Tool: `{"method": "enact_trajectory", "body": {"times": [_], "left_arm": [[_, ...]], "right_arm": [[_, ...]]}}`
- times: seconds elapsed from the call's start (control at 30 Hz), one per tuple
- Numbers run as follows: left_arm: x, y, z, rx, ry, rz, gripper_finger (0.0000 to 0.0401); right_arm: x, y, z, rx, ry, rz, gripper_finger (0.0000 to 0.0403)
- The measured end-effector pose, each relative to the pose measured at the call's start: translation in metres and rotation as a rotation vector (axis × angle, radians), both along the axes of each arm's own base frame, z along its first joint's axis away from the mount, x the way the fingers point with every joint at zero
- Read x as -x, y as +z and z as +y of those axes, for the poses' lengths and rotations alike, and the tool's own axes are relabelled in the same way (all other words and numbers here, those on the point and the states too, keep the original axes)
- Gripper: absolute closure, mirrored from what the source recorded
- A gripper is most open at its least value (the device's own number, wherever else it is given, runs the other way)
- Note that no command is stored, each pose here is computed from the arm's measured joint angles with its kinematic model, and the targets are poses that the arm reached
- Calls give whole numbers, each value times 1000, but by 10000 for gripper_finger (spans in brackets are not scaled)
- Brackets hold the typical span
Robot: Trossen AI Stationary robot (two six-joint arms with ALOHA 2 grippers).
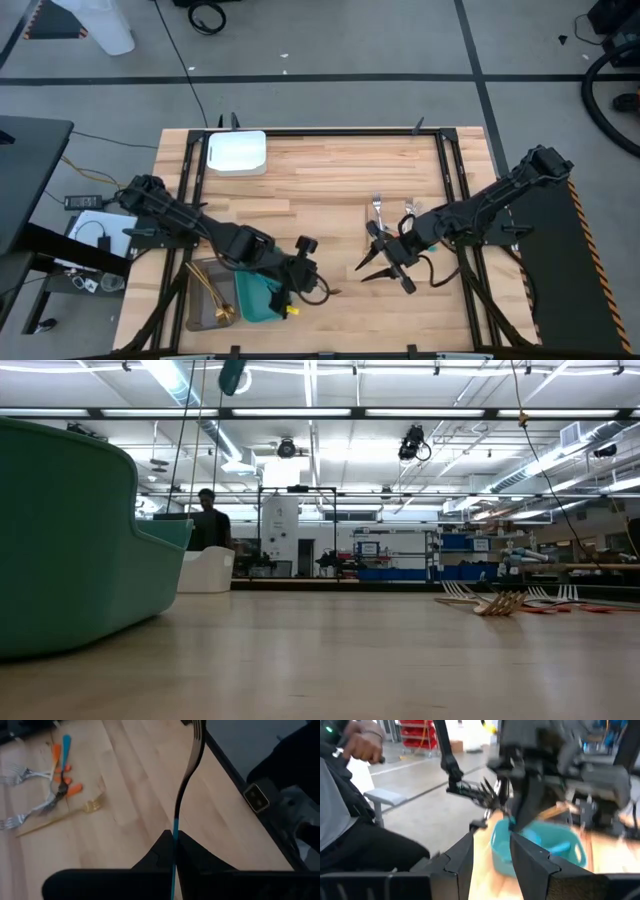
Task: Sort silverware by color (type)
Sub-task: Put the blue fork into the green bin
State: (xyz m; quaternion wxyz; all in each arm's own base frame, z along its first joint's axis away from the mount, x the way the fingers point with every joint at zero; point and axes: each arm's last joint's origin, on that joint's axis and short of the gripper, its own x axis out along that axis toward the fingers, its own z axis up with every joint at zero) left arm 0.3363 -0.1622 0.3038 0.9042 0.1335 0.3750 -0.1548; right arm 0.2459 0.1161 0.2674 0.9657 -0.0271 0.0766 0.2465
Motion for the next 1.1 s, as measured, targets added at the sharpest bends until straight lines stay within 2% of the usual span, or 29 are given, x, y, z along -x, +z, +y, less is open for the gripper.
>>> {"method": "enact_trajectory", "body": {"times": [0.17,0.3,0.73,1.0,1.1], "left_arm": [[6,-4,-3,-22,14,48,390],[15,-10,-1,-53,43,154,390],[36,-21,4,-134,110,381,390],[52,-25,10,-289,103,502,389],[56,-26,11,-344,54,528,388]], "right_arm": [[0,-6,-2,3,-11,70,265],[1,-10,-2,-14,-20,130,267],[2,-14,-3,-30,-34,186,267],[2,-14,-3,-71,-62,210,267],[2,-14,-5,-63,-105,202,267]]}}
